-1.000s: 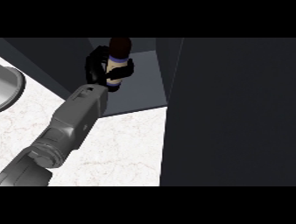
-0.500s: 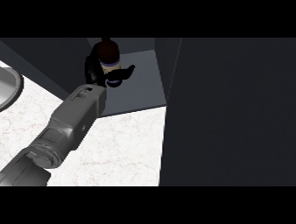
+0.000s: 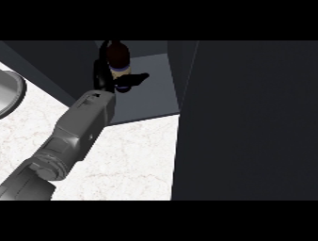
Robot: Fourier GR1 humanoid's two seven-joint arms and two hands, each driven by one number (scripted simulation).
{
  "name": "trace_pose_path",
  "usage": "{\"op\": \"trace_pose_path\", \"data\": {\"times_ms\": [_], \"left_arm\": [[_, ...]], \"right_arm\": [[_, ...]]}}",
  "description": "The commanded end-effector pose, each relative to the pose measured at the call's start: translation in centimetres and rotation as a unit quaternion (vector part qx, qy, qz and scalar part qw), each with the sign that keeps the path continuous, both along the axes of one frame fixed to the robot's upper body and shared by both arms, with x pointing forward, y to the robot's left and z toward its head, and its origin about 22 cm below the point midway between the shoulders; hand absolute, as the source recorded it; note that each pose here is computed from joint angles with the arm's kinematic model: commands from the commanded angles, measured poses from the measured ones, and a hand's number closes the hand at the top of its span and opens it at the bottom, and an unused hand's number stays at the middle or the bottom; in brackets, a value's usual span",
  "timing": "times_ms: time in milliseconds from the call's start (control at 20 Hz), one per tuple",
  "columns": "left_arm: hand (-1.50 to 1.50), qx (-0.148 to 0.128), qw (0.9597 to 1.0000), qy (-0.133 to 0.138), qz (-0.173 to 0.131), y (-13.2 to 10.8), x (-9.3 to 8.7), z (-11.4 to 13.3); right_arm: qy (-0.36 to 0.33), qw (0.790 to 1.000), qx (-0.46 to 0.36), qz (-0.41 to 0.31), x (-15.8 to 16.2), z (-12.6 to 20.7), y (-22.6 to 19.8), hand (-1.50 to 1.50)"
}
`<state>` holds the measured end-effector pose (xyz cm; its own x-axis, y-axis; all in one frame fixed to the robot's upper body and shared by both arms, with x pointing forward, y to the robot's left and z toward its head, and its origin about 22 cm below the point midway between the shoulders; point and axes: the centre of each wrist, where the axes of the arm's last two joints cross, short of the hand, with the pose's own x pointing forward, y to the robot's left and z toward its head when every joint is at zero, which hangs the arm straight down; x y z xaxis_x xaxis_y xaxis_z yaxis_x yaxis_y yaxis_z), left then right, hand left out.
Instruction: Pick up the wine, place it into the cabinet and close the cabinet
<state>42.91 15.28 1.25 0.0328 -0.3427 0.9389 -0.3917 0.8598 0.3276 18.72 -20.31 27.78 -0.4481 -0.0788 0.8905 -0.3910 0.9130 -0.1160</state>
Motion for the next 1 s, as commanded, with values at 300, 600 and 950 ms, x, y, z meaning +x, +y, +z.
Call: {"op": "trace_pose_path", "data": {"times_ms": [300, 600, 950], "left_arm": [[-1.50, 0.018, 0.9933, -0.020, -0.112, 3.4, 0.8, 1.4], [-1.50, -0.134, 0.9577, -0.115, -0.227, 1.4, 1.0, 2.3], [-1.50, -0.210, 0.9230, -0.128, -0.296, -2.1, 1.4, 4.2]], "right_arm": [[-0.007, 1.000, 0.009, 0.001, -1.1, 0.1, 0.0, -1.50], [0.004, 1.000, 0.014, -0.019, -0.7, 0.1, -0.2, -1.50], [0.019, 0.999, 0.011, -0.045, -2.4, 0.2, -1.0, -1.50]]}}
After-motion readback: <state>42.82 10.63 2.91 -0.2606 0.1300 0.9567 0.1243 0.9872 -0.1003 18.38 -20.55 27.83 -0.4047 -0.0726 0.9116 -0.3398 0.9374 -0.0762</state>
